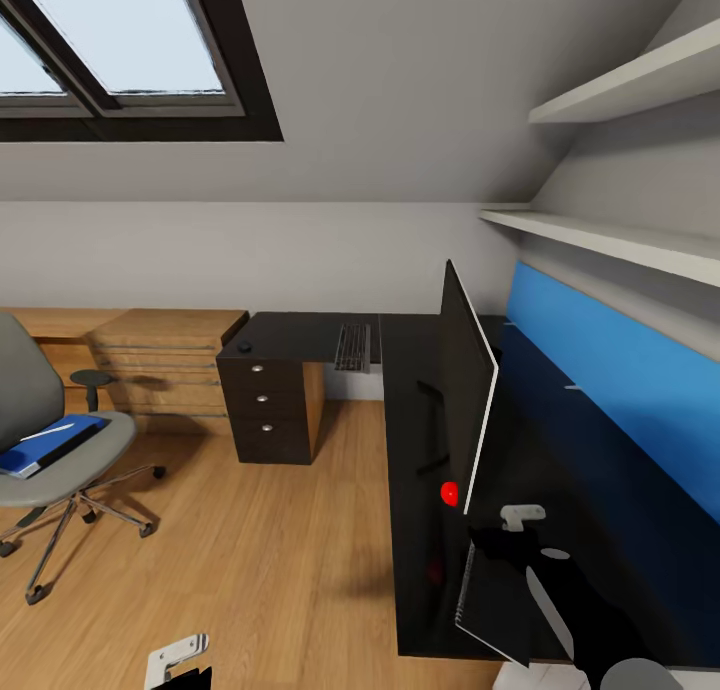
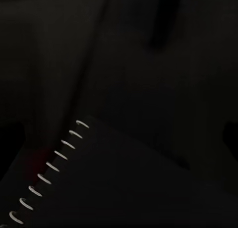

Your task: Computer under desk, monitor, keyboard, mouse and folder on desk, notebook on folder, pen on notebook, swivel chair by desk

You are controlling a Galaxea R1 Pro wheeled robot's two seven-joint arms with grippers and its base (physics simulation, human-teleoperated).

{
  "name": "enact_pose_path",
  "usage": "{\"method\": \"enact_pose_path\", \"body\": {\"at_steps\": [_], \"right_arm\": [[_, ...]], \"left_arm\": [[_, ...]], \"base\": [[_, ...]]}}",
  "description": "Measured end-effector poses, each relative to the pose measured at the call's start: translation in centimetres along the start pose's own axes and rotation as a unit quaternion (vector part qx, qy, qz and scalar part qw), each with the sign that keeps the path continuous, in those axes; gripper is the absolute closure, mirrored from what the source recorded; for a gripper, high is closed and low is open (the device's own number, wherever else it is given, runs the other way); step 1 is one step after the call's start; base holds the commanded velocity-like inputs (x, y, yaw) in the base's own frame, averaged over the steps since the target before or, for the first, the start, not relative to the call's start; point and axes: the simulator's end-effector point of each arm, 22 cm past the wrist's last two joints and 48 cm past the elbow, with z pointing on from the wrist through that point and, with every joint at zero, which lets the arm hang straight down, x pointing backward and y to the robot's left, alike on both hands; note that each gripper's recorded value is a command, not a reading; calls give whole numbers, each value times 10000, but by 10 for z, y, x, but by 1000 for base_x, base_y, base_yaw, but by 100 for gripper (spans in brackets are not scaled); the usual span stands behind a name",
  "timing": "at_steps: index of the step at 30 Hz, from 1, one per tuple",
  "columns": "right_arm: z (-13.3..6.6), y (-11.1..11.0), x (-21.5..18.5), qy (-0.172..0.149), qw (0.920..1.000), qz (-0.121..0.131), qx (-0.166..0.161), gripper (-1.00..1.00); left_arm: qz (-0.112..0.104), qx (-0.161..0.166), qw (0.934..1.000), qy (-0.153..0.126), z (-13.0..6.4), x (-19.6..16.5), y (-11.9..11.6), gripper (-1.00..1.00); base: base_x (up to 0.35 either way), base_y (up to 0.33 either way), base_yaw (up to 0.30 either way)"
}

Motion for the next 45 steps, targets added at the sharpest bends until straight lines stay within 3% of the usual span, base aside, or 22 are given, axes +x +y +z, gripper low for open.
{"method": "enact_pose_path", "body": {"at_steps": [16, 45], "right_arm": [[16, 0, 18, 22, 10000, 3, -5, -100], [16, 0, 18, 25, 10000, -16, -19, -100]], "left_arm": [[-144, -95, 9998, -11, 21, 10, 11, -100], [-168, -103, 9998, -13, 21, 10, 13, -100]], "base": [[0, 0, 0], [0, 0, 0]]}}
